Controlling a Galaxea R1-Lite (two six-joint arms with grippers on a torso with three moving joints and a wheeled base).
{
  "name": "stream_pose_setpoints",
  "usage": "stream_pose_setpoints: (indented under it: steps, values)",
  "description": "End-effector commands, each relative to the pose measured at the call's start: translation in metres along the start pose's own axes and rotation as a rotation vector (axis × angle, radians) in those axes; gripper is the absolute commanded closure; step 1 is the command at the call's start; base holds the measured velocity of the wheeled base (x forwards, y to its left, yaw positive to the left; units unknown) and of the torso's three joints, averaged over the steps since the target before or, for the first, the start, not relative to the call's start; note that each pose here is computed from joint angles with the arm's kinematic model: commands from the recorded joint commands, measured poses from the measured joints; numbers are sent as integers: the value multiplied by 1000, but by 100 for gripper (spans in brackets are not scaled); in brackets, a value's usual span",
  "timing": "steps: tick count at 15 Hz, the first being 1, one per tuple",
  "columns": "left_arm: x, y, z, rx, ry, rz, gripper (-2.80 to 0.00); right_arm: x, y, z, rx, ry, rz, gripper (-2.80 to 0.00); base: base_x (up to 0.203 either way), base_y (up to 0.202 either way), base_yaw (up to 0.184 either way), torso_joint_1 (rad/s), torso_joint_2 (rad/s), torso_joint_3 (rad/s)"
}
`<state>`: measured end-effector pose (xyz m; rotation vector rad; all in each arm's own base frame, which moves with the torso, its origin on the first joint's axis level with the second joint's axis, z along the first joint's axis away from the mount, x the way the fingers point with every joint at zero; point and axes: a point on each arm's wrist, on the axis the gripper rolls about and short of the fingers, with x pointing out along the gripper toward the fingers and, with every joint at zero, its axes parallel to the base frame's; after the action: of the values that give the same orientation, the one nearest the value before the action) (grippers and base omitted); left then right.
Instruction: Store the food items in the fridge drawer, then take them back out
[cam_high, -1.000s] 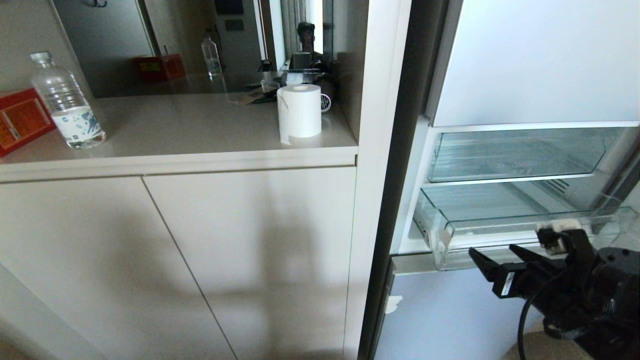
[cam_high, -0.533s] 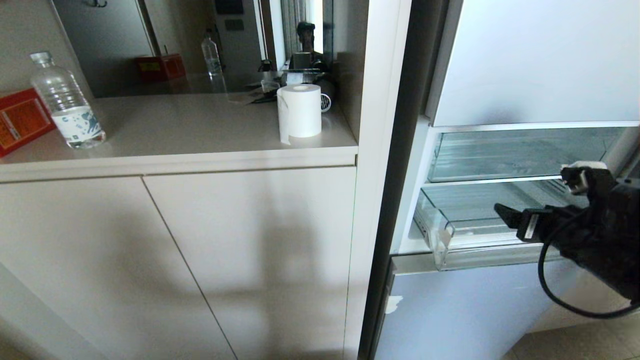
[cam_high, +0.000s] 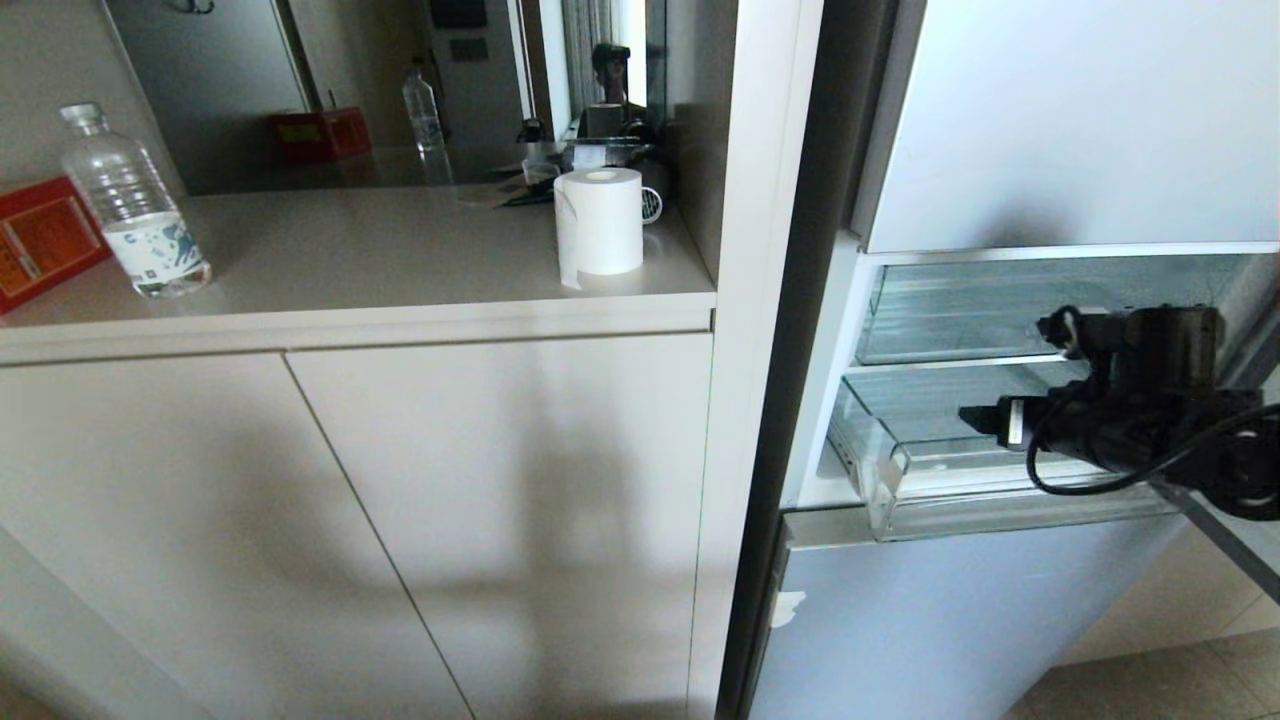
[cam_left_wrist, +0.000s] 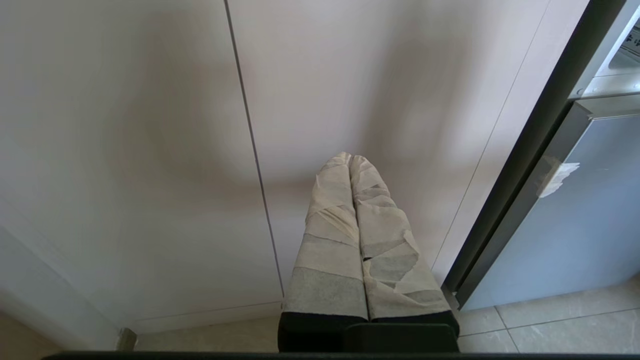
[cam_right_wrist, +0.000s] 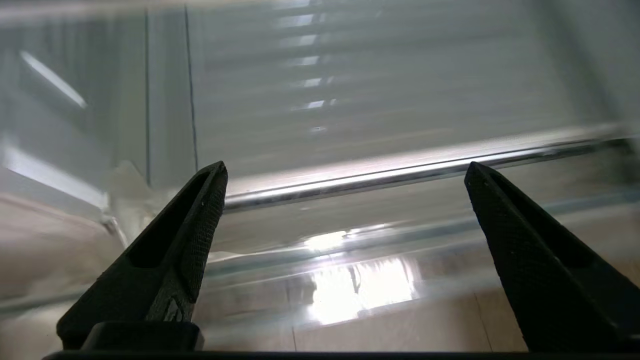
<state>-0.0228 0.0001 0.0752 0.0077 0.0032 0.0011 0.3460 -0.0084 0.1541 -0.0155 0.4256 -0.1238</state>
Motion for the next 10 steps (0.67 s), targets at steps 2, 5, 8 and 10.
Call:
stream_pose_setpoints:
  steps: [2,5,8,10]
  values:
    - [0,0,0,0,1,0,0,39,-1,-12,-13,81,9,-280,0,0,0,0,0,0]
    - [0,0,0,0,1,0,0,36,-4,-12,-18,165,24,-280,0,0,0,0,0,0]
    - [0,0,0,0,1,0,0,14,-16,-7,-40,248,42,-280,0,0,0,0,0,0]
    - [0,0,0,0,1,0,0,-2,-26,-3,-30,280,50,-280,0,0,0,0,0,0]
